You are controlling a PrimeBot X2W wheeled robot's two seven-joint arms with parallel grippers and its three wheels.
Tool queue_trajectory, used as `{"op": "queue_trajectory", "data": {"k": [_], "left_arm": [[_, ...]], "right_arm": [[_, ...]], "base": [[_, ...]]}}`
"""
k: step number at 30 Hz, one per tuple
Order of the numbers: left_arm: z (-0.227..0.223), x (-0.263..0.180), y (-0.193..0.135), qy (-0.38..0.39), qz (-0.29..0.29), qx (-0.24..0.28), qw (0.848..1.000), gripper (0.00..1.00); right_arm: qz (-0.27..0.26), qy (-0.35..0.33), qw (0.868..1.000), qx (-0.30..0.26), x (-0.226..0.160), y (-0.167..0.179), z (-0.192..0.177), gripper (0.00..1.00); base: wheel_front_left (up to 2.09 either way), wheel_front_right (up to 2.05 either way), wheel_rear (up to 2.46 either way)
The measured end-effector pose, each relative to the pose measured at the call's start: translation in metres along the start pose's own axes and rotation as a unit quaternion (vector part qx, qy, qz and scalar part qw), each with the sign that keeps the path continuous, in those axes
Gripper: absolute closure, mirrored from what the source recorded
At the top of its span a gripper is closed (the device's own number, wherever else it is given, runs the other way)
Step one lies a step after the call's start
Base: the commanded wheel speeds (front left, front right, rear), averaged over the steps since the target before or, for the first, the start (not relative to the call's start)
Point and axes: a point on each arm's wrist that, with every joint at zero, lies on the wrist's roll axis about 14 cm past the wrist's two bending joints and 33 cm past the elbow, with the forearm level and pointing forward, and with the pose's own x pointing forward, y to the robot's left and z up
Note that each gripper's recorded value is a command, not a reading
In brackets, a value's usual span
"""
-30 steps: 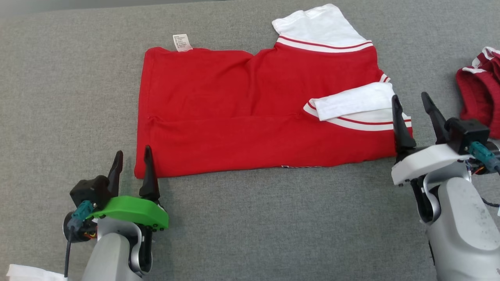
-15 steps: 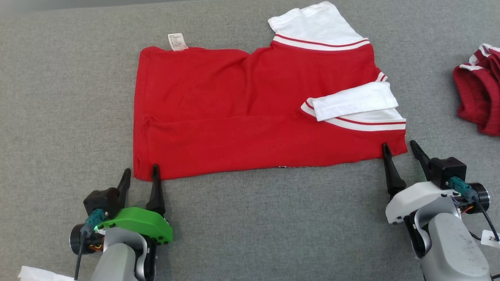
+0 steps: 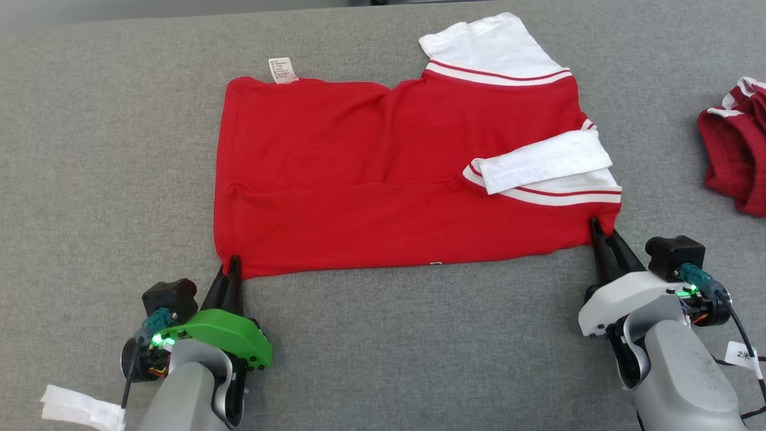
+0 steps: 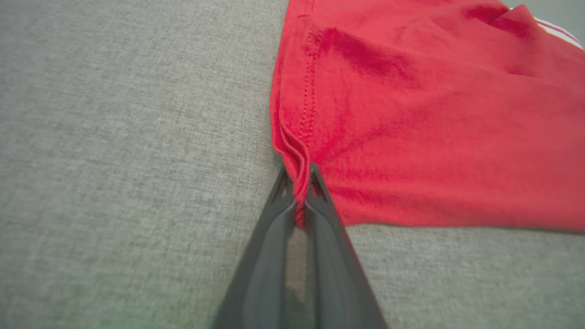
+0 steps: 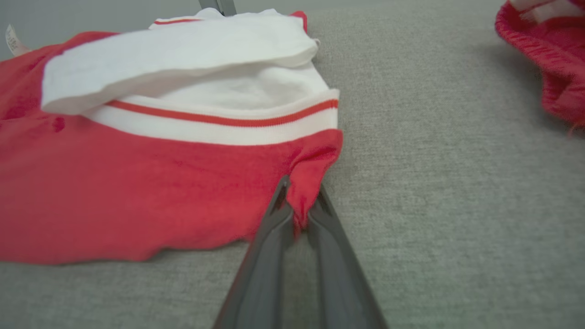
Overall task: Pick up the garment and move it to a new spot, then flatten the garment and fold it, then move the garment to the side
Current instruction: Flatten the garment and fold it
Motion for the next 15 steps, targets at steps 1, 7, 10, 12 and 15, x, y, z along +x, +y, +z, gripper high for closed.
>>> {"op": "queue_trajectory", "data": {"k": [1, 7, 10, 12, 15], "left_arm": [[0.003, 0.0, 0.0, -0.004, 0.0, -0.002, 1.0, 1.0], [0.056, 0.001, -0.008, -0.083, -0.01, -0.008, 0.996, 1.0], [0.098, -0.001, -0.011, -0.143, -0.016, 0.0, 0.99, 1.0], [0.123, -0.005, -0.012, -0.178, -0.017, 0.001, 0.984, 1.0], [0.147, -0.015, -0.014, -0.214, -0.021, 0.001, 0.977, 1.0]], "right_arm": [[0.001, -0.008, 1.0, 0.004, 0.001, 0.001, 0.005, 1.0], [0.006, -0.08, 0.996, 0.036, 0.011, 0.007, 0.056, 1.0], [0.015, -0.125, 0.991, 0.049, 0.017, 0.012, 0.094, 1.0], [0.02, -0.149, 0.987, 0.055, 0.018, 0.014, 0.116, 1.0], [0.027, -0.175, 0.982, 0.07, 0.014, 0.017, 0.14, 1.0]], "base": [[0.0, 0.0, 0.0], [0.0, 0.0, 0.0], [0.0, 0.0, 0.0], [0.0, 0.0, 0.0], [0.0, 0.0, 0.0]]}}
